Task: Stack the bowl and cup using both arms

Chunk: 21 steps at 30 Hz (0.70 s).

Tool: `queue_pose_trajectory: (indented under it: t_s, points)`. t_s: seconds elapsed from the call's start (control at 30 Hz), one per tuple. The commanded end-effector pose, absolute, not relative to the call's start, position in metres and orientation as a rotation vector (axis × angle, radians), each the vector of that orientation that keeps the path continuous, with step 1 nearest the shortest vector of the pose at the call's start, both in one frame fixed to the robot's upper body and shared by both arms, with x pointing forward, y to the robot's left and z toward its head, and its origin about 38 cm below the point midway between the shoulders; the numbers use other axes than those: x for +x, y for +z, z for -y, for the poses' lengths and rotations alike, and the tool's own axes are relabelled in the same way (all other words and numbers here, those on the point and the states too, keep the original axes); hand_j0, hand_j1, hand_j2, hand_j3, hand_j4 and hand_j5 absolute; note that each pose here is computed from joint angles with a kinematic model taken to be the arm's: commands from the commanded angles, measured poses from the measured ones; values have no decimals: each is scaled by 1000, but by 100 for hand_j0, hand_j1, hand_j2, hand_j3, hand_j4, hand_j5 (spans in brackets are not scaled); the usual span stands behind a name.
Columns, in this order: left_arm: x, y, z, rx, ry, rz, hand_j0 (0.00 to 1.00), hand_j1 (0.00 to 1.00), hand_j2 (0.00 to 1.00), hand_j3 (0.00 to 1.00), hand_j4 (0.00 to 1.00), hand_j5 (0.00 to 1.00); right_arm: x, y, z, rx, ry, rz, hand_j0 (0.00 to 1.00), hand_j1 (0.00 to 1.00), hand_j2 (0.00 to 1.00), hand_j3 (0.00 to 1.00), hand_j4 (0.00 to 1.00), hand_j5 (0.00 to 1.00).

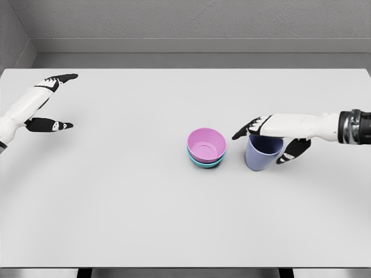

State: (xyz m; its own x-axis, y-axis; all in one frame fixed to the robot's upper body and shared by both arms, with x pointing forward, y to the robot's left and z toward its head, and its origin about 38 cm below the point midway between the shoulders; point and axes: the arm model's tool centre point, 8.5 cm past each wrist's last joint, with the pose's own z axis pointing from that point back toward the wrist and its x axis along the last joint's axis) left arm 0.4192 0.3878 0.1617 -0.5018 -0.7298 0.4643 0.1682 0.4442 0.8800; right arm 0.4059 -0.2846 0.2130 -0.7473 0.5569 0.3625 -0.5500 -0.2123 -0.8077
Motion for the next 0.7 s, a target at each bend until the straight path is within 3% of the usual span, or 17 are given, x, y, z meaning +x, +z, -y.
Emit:
queue_pose_trajectory:
  t_s: [0.0,0.2,0.43,0.67]
  points:
    - [419,163,-388,481,-1198,1767,100,100,100,100,100,100,406,213,284,-4,2005,1340,95,95,95,95,95,95]
    - [419,163,-388,481,-1198,1767,100,100,100,100,100,100,406,210,283,0,2009,1330,94,94,94,94,94,94]
    - [419,162,-387,478,-1194,1769,100,100,100,100,100,100,406,210,284,-2,2010,1329,60,60,60,60,60,60]
    - [419,162,-387,478,-1194,1769,100,100,100,100,100,100,406,212,287,-10,2011,1325,57,57,57,57,57,57]
